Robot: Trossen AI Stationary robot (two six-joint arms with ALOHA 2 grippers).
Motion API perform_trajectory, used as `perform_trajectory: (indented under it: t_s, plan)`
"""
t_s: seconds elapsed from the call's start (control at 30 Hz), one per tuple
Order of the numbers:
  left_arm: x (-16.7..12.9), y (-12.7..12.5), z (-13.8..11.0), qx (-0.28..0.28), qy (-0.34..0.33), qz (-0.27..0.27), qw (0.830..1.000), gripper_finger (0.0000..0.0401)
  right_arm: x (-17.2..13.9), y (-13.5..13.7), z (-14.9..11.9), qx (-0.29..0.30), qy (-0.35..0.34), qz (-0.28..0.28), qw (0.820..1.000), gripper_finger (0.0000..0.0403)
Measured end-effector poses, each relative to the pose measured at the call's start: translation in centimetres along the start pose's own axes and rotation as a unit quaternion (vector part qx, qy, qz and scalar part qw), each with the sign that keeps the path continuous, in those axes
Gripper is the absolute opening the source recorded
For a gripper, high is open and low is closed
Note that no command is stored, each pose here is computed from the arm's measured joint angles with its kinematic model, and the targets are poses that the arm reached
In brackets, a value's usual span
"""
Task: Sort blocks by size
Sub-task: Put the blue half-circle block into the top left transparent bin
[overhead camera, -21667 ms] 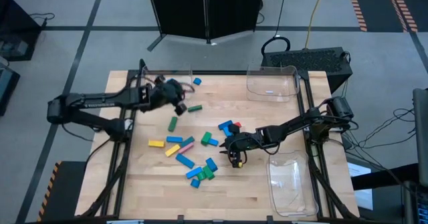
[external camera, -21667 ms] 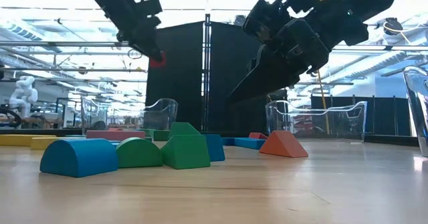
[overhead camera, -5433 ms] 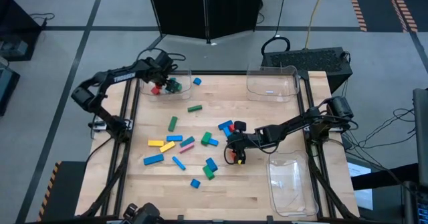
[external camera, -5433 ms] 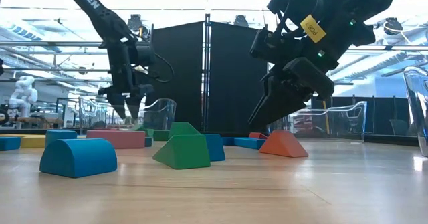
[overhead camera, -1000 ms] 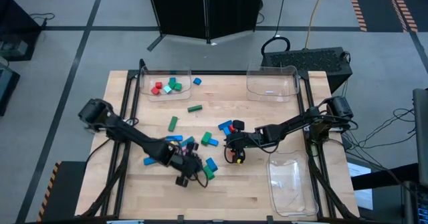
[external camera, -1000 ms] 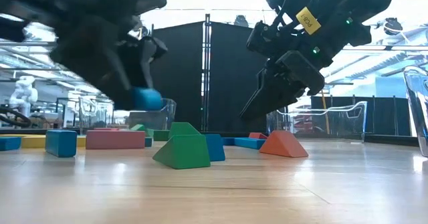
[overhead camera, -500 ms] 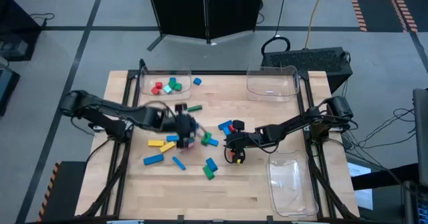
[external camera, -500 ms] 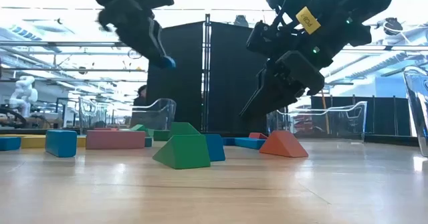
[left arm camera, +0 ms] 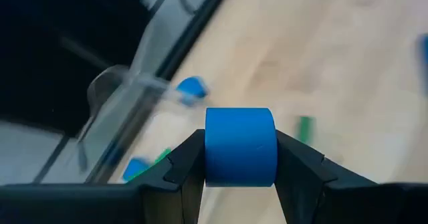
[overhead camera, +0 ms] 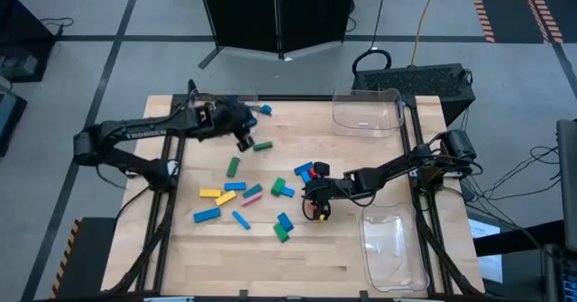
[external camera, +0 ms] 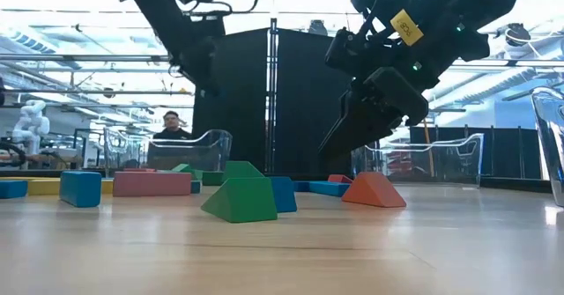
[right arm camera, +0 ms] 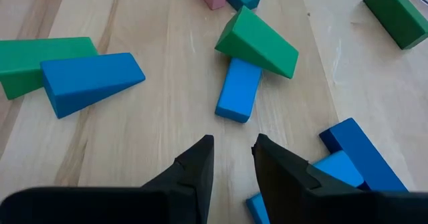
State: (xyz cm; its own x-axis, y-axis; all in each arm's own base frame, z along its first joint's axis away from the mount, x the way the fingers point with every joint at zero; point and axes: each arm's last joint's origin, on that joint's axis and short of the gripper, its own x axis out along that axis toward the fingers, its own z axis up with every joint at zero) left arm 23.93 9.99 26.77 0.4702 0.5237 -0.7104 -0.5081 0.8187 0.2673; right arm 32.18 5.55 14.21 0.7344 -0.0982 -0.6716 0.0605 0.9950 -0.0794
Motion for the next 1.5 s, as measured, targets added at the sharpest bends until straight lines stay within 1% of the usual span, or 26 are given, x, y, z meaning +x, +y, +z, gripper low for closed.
perform_trajectory:
  t_s: [0.07,0.13,0.3,0.43,0.57,0.7,0.8,0.9,1.17,1.37,1.5]
  plan:
    - [0.5,1.4,-0.1,-0.023,0.01,0.018,1.0,0.015,0.0,0.0,0.0,0.0,0.0,0.0,1.0,0.01]
    - [0.9,2.8,-0.3,-0.061,0.016,0.038,0.997,0.015,0.0,0.0,0.0,0.0,0.0,0.0,1.0,0.01]
    - [1.8,6.2,-1.2,-0.13,0.032,0.083,0.987,0.015,0.0,0.0,0.0,0.0,0.0,0.0,1.0,0.01]
    - [2.6,8.3,-2.9,-0.175,0.061,0.11,0.976,0.015,0.0,0.0,0.0,0.0,0.0,0.0,1.0,0.01]
    - [3.8,9.5,-4.9,-0.208,0.096,0.122,0.966,0.015,0.0,0.0,0.0,0.0,0.0,0.0,1.0,0.01]
    - [5.1,10.1,-6.8,-0.234,0.127,0.126,0.956,0.015,0.0,0.0,0.0,0.0,0.0,0.0,1.0,0.01]
    - [5.9,10.6,-7.5,-0.247,0.128,0.125,0.952,0.015,0.0,0.0,0.0,0.0,0.0,0.0,1.0,0.01]
    - [6.8,10.8,-8.3,-0.256,0.138,0.112,0.95,0.015,0.0,0.0,0.0,0.001,0.0,0.0,1.0,0.01]
    - [8.2,11.0,-9.0,-0.259,0.159,0.104,0.947,0.0153,0.0,0.0,0.0,0.002,0.0,0.0,1.0,0.01]
    - [9.1,10.8,-9.5,-0.259,0.178,0.105,0.943,0.0175,0.8,0.1,-0.6,0.0,0.01,-0.002,1.0,0.01]
    - [9.5,10.8,-9.5,-0.259,0.177,0.106,0.943,0.0193,1.6,0.2,-1.3,-0.004,0.024,-0.003,1.0,0.01]
